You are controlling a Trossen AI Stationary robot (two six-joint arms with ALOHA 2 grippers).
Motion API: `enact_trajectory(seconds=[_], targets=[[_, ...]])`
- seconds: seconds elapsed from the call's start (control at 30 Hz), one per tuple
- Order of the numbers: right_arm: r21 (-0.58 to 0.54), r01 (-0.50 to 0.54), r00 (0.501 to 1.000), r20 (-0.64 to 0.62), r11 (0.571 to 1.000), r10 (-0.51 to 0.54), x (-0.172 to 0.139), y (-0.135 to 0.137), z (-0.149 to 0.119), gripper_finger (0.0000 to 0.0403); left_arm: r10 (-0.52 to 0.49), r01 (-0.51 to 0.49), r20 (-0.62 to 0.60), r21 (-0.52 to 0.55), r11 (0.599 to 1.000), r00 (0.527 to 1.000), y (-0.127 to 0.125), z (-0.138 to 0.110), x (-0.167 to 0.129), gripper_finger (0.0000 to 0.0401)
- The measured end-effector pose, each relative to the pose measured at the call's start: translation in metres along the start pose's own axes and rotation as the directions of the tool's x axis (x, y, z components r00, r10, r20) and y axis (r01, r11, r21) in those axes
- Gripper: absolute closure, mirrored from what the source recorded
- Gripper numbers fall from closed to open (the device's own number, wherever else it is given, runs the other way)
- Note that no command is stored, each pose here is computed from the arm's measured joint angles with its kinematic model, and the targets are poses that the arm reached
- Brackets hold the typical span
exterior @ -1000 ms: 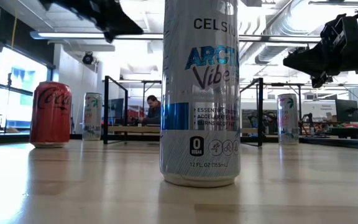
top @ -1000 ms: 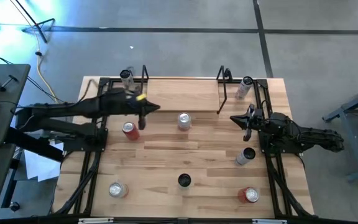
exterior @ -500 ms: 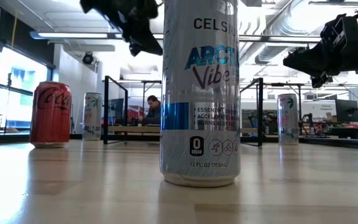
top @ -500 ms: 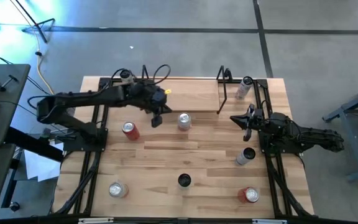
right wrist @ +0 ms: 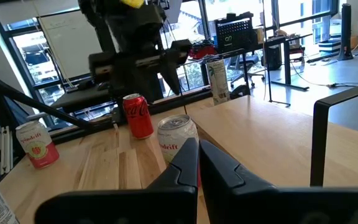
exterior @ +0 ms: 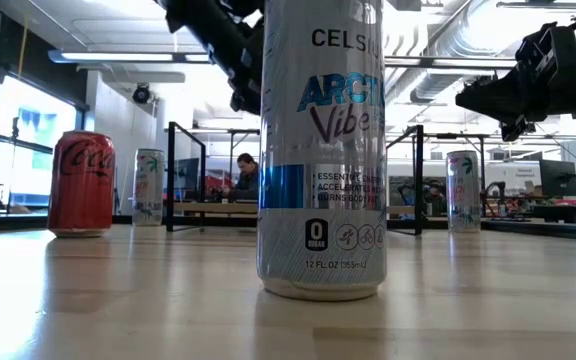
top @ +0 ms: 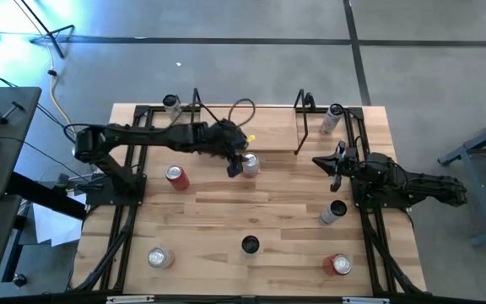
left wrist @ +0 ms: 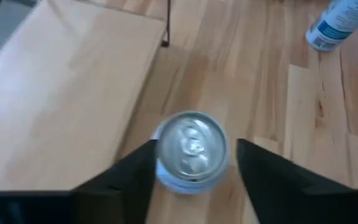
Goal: Place canned beverage on shelf
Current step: Put the top pink white soda can on the shelf
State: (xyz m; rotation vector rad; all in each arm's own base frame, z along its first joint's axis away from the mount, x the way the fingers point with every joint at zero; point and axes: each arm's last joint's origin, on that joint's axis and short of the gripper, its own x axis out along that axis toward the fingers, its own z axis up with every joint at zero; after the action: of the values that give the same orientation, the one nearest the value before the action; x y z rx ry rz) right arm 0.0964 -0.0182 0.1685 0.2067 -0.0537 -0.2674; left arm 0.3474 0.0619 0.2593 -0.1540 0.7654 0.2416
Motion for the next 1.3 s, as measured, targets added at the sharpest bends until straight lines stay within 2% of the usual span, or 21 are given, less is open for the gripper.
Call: enact_trajectory(seconds=[0.13,0.3,0.57,0.87,1.17,1.3], targets=[[0.000,0.000,1.000,-0.002,1.000,0.000,0.000,0.000,0.000,0.0402,0.030,-0.030,-0.001,0.003,1.000,1.000,-0.012,0.004,0.009,0.0114],[0.000,0.001,1.000,-0.003,1.000,-0.001,0.000,0.000,0.000,0.0402,0.060,-0.060,-0.029,0.006,0.998,0.998,-0.011,0.003,0.025,0.0092],[-0.001,0.000,1.000,-0.003,1.000,0.000,0.000,0.000,0.000,0.0402,0.091,-0.093,-0.075,-0.027,0.995,0.993,0.000,-0.005,0.047,0.0093],[-0.001,0.001,1.000,-0.003,1.000,-0.001,0.000,0.000,0.000,0.0402,0.086,-0.087,-0.081,-0.011,0.996,0.993,0.000,-0.007,0.054,0.0096],[-0.001,0.000,1.000,-0.002,1.000,0.000,0.000,0.000,0.000,0.0402,0.065,-0.062,-0.111,0.033,0.998,0.992,0.004,-0.008,0.052,0.0157],[0.000,0.000,1.000,-0.003,1.000,0.000,0.000,0.000,0.000,0.0402,0.066,-0.057,-0.114,0.080,0.995,0.991,0.005,-0.008,0.046,0.0162]])
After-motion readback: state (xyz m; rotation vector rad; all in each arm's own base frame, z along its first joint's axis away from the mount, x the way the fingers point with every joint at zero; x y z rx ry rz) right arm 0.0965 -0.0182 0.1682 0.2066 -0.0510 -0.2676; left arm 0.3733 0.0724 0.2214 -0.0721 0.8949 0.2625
